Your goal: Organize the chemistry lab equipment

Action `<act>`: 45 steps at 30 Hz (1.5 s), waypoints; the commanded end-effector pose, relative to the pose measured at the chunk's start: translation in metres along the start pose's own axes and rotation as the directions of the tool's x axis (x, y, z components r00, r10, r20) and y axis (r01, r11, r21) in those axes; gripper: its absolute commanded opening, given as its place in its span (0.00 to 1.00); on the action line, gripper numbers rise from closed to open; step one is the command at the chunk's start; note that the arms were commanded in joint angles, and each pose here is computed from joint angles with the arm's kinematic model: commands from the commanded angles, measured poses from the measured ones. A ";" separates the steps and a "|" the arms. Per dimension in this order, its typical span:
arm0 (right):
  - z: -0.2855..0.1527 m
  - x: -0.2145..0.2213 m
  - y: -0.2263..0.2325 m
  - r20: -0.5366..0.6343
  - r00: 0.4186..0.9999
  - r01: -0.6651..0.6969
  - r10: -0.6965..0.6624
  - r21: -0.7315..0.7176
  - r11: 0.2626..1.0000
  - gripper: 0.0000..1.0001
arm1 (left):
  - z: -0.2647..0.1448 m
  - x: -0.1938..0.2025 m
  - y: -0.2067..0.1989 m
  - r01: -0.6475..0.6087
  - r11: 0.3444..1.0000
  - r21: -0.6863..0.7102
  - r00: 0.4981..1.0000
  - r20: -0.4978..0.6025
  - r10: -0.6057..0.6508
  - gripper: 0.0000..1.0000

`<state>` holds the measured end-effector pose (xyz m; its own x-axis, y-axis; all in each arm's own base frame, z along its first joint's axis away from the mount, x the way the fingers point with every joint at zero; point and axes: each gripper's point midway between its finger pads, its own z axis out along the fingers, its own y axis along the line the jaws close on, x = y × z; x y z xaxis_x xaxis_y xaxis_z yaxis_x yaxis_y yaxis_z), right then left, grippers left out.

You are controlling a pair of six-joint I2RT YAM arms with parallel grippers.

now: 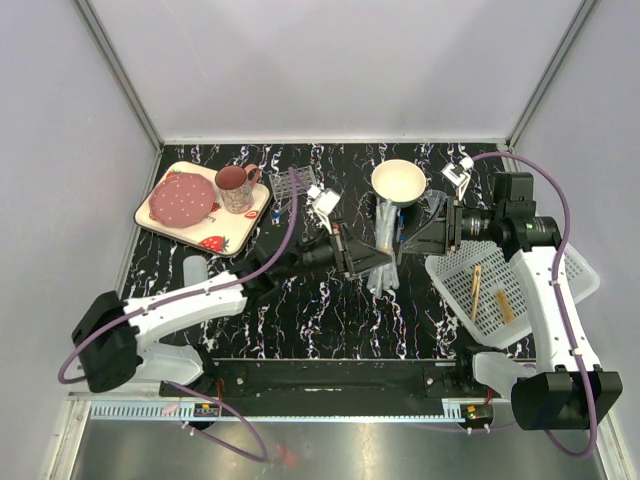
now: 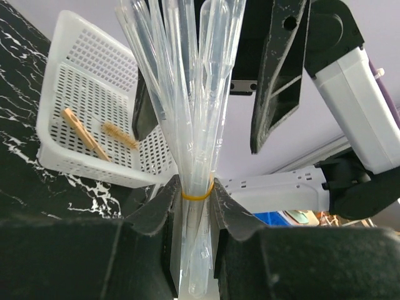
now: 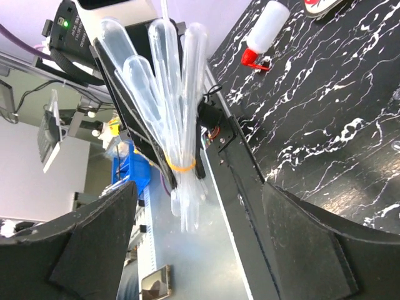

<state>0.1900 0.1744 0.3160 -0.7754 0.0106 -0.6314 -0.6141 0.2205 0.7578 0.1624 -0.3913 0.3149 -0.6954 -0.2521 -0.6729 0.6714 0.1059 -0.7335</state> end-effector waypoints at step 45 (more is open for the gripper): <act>-0.113 -0.005 -0.120 -0.078 0.977 0.182 -0.199 0.788 0.588 0.16 | -0.171 -0.047 0.085 -0.190 0.709 -0.679 0.969 -0.014 0.246 0.99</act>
<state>0.2547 0.0927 0.2826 -0.6086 0.0231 -0.7932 -0.5205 0.7429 0.4210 0.2007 -0.2657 0.3245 -0.4957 -0.3331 -0.8021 0.5677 0.5747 -0.5895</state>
